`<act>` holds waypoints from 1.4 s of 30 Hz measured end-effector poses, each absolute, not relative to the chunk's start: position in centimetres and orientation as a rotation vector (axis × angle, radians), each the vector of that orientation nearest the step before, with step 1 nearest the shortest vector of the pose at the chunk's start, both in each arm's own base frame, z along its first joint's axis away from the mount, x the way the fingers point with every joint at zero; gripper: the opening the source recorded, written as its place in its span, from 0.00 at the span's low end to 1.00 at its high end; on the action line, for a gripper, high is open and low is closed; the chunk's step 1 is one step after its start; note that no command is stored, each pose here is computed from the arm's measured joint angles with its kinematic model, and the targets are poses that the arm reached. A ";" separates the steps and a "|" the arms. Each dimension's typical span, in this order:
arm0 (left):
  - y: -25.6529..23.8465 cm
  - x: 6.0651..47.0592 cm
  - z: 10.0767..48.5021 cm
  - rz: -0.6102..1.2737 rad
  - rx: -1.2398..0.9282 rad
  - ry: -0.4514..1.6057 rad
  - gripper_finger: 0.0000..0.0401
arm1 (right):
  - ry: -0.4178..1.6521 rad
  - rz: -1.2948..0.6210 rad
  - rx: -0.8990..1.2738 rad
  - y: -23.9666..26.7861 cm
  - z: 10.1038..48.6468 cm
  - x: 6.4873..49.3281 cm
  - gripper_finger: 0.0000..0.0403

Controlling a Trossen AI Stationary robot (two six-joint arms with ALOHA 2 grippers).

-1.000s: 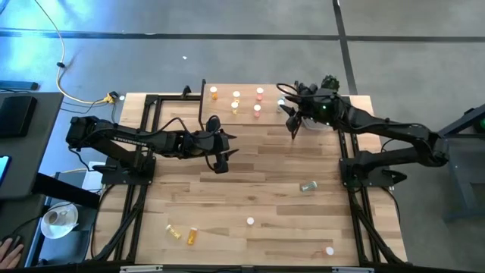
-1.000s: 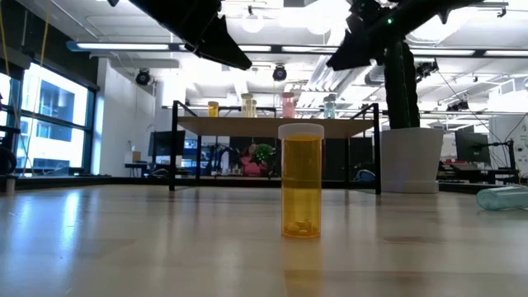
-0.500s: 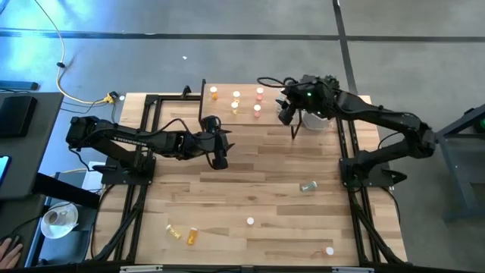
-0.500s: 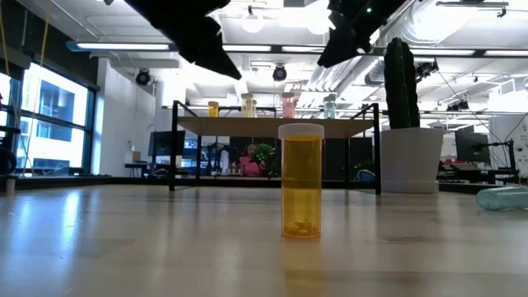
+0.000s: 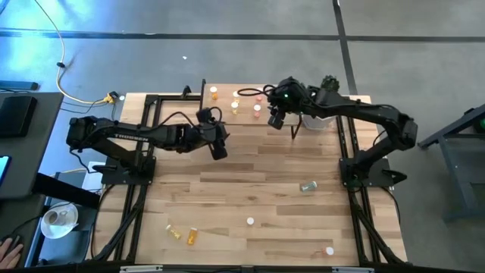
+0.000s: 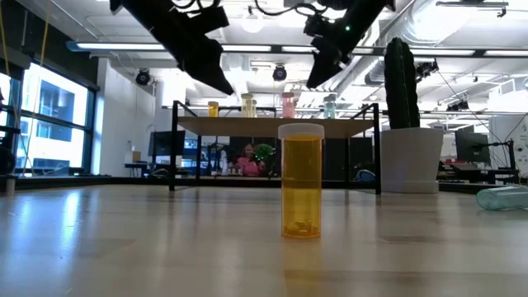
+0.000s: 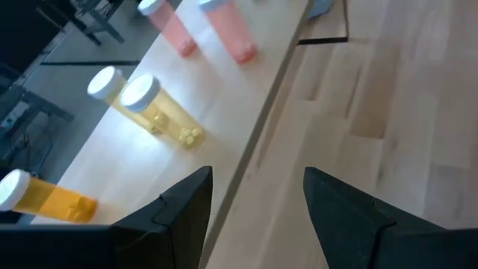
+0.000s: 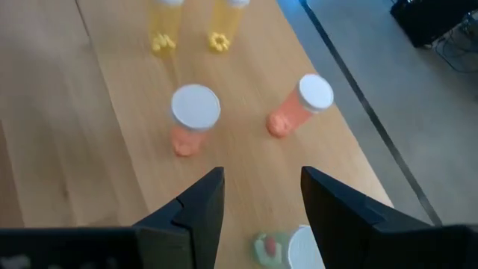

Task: Pick and place medicine bottles onto shelf by color
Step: Put the bottom blue pill bottle on the shelf aligned with the other blue pill bottle

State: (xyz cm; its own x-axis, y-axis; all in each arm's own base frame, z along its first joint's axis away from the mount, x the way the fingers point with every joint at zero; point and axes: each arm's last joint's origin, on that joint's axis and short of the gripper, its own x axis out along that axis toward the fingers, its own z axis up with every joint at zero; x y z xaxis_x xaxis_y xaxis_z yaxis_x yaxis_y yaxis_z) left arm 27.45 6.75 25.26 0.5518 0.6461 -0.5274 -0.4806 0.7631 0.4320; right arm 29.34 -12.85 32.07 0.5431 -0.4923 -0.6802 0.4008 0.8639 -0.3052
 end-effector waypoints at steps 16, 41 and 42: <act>6.8 27.5 25.2 0.604 0.209 0.719 0.50 | 0.962 -0.661 -0.226 -13.8 30.8 29.6 0.42; 6.8 27.5 25.2 0.603 0.212 0.719 0.50 | 1.008 -0.612 -0.255 -13.8 30.1 29.8 0.42; 6.8 27.5 25.2 0.603 0.212 0.719 0.50 | 1.014 -0.608 -0.276 -13.6 30.1 29.9 0.42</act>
State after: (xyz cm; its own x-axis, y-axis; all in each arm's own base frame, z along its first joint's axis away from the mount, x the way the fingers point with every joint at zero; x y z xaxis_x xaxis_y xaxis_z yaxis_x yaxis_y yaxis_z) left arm 27.51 6.84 25.18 0.5923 0.5847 -0.5544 -0.4438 0.8110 0.3812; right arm 29.92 -13.62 30.09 0.3829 -0.5929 -0.7084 0.3458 0.8031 -0.4852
